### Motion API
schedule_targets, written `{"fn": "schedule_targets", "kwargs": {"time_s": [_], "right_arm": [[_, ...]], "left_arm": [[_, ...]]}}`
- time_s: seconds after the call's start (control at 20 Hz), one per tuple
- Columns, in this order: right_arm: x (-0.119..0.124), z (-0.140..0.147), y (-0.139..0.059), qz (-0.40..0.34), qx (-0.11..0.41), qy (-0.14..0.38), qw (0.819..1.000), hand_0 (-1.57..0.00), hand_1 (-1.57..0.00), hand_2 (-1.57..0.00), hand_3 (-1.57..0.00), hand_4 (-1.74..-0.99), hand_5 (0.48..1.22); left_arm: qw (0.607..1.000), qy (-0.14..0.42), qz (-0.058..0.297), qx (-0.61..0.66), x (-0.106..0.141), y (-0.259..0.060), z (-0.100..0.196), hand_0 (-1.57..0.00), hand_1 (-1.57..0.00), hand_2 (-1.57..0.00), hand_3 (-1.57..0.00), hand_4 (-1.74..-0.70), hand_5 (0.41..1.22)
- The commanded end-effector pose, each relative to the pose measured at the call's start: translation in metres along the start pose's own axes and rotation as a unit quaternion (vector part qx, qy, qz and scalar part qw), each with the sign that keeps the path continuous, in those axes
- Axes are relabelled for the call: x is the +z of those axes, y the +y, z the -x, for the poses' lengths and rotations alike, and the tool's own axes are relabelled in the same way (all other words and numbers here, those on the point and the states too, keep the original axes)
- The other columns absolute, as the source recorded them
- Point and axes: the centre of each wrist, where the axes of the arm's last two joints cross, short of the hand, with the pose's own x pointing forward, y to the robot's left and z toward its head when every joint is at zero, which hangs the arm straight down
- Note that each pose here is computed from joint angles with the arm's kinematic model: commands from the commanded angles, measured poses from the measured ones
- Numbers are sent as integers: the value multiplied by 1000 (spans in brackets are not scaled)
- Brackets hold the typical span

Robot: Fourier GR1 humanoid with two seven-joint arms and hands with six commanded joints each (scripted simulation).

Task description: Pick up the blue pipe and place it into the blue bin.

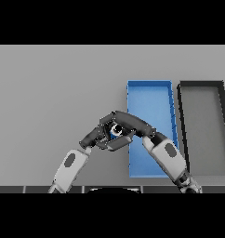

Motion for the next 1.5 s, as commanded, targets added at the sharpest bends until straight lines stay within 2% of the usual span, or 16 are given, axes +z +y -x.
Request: {"fn": "schedule_targets", "kwargs": {"time_s": [0.0, 0.1, 0.25, 0.4, 0.65, 0.7, 0.75, 0.8, 0.9, 1.05, 1.2, 1.3, 1.45], "right_arm": [[0, 2, 2, -3, -8, 0, 1000, -1215, -1215, -1233, -1021, -1581, 650], [-5, 3, 8, -2, -21, -9, 1000, -1343, -1343, -1354, -1186, -1628, 856], [-5, 4, 11, 0, -7, -14, 1000, -1454, -1454, -1460, -1357, -1680, 1034], [-6, 4, 12, 0, -2, -45, 999, -1511, -1511, -1514, -1462, -1710, 1125], [-2, 6, 17, 25, -11, -48, 998, -1551, -1551, -1552, -1535, -1731, 1190], [-6, 5, 19, 30, -9, -49, 998, -1555, -1555, -1556, -1542, -1733, 1196], [-7, 4, 20, 31, -10, -48, 998, -1558, -1558, -1559, -1548, -1734, 1201], [-5, 2, 20, 32, -9, -50, 998, -1561, -1561, -1561, -1553, -1736, 1205], [-4, 3, 20, 35, -13, -42, 998, -1565, -1565, -1565, -1559, -1738, 1211], [-5, 4, 22, 38, -8, -32, 999, -1568, -1568, -1568, -1565, -1739, 1216], [-6, 3, 20, 46, 2, -35, 998, -1569, -1569, -1569, -1568, -1740, 1218], [-5, 1, 20, 41, -6, -39, 998, -1570, -1570, -1570, -1569, -1740, 1219], [-5, 1, 20, 45, -23, -49, 998, -1570, -1570, -1570, -1570, -1741, 1220]], "left_arm": [[1000, -6, 1, 13, -3, -2, 3, -1571, -1571, -1571, -1523, -1677, 1221], [999, -24, 3, 34, -1, -4, 3, -1571, -1571, -1571, -1502, -1699, 1221], [999, -24, 0, 34, 0, -3, 6, -1571, -1571, -1571, -1441, -1718, 1221], [999, -20, 0, 28, 0, -3, 1, -1571, -1571, -1571, -1433, -1728, 1221], [999, -31, -17, -5, 2, 0, 3, -1571, -1571, -1571, -1454, -1724, 1221], [999, -24, -23, -20, 4, 4, 2, -1462, -1342, -1293, -1166, -1599, 1221], [1000, -20, -10, -21, 5, 6, 0, -1169, -1073, -1034, -933, -1475, 1221], [999, -23, 11, -23, 6, 7, 0, -935, -858, -827, -746, -1372, 1221], [999, -14, 32, -37, 7, 8, 1, -598, -549, -529, -477, -1206, 1221], [999, 17, 29, -42, 5, 7, 3, -306, -281, -270, -244, -1047, 938], [999, 32, 19, -32, 8, 8, 5, -156, -143, -138, -124, -980, 704], [999, 41, 11, -15, 8, 6, 3, -100, -91, -88, -79, -969, 603], [999, 43, 4, -30, 12, 9, 4, -50, -46, -45, -40, -947, 513]]}}
